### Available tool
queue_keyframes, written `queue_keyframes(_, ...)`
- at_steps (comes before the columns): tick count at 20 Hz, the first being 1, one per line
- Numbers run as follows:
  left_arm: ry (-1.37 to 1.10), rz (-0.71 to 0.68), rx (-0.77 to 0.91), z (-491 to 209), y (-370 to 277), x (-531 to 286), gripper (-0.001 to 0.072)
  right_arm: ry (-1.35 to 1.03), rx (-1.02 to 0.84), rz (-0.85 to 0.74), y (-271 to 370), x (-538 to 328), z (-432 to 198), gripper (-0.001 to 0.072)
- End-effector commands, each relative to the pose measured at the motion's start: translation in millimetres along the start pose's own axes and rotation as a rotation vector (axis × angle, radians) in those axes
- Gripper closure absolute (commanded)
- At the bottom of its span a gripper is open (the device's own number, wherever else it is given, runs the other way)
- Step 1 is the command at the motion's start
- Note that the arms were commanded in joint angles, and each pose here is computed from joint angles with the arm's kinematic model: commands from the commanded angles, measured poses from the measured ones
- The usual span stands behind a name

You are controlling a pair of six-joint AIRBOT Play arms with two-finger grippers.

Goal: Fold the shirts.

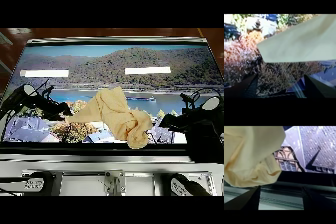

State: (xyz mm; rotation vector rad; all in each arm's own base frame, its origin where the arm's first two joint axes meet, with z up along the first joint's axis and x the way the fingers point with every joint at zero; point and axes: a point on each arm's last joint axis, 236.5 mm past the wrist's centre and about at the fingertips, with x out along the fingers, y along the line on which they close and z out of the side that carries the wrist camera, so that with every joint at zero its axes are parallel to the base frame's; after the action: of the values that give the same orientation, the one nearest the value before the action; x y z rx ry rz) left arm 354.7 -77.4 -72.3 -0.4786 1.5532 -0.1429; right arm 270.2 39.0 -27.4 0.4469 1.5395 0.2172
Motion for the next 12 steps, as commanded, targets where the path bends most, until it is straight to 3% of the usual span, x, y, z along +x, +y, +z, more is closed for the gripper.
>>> queue_keyframes(1,-0.027,-0.013,-0.054,10,13,21,0.0002,0.016,0.034,0.127,22,16,7,0.0080)
queue_keyframes(9,-0.092,-0.115,-0.103,36,-6,49,0.0019,0.039,0.006,0.160,46,48,16,0.0080)
queue_keyframes(11,-0.112,-0.118,-0.106,41,-8,49,0.0232,0.005,-0.019,0.149,52,53,23,0.0080)
queue_keyframes(12,-0.115,-0.118,-0.106,42,-7,49,0.0298,-0.016,-0.018,0.147,55,55,28,0.0080)
